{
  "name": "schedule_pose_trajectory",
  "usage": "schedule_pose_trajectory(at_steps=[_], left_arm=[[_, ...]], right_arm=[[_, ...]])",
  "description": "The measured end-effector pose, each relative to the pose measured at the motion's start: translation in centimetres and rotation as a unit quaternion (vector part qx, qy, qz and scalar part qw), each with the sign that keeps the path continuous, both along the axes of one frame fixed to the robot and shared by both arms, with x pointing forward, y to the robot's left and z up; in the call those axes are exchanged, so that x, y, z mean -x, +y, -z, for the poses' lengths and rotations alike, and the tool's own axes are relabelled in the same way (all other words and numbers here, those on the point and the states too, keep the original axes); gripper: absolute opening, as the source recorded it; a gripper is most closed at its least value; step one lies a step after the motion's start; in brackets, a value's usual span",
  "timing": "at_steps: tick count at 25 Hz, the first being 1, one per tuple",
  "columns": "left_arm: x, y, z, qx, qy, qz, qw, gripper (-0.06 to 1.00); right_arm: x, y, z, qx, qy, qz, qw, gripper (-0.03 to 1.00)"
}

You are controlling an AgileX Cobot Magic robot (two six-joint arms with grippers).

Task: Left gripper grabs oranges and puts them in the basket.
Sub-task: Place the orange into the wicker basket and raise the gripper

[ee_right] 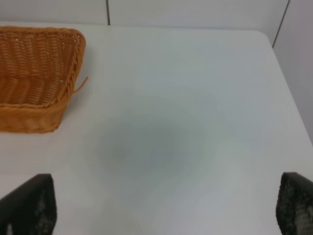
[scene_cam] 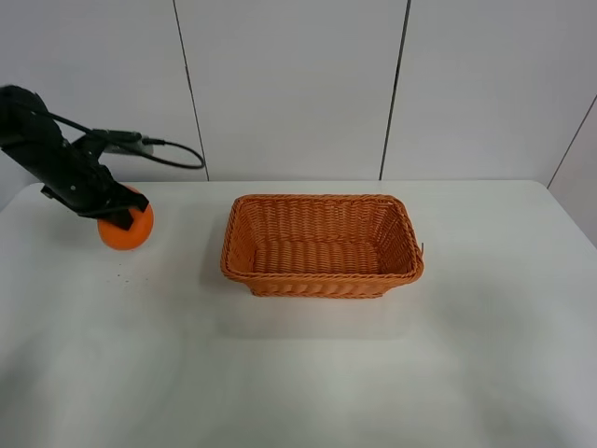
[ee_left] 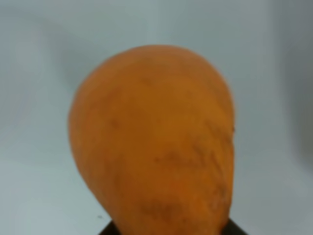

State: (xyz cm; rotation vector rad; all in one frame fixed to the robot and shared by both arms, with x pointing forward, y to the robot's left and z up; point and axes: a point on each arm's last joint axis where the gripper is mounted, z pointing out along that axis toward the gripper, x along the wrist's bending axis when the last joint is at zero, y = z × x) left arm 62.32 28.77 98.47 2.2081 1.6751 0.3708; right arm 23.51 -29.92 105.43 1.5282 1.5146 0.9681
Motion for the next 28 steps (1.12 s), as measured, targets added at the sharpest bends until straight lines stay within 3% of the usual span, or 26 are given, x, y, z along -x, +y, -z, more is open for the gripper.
schedule_pose_trajectory(at_steps=[5, 12, 16, 22, 28], left_arm=[[2.3, -3.2, -5.7, 0.015, -0.054, 0.042, 0.998, 0.18], [2.3, -11.0, -8.2, 0.035, -0.065, 0.135, 0.988, 0.17], [1.1, -15.8, -7.3, 0.041, -0.056, 0.181, 0.981, 0.17], [-0.3, -22.2, -3.3, 0.042, -0.015, 0.228, 0.973, 0.17], [-1.3, -26.0, 0.3, 0.04, 0.011, 0.248, 0.968, 0.17]], right_arm=[[0.0, 0.0, 0.0, 0.0, 0.0, 0.0, 1.0, 0.69], [0.0, 0.0, 0.0, 0.0, 0.0, 0.0, 1.0, 0.69], [0.0, 0.0, 0.0, 0.0, 0.0, 0.0, 1.0, 0.69], [0.0, 0.0, 0.0, 0.0, 0.0, 0.0, 1.0, 0.69], [0.0, 0.0, 0.0, 0.0, 0.0, 0.0, 1.0, 0.69]])
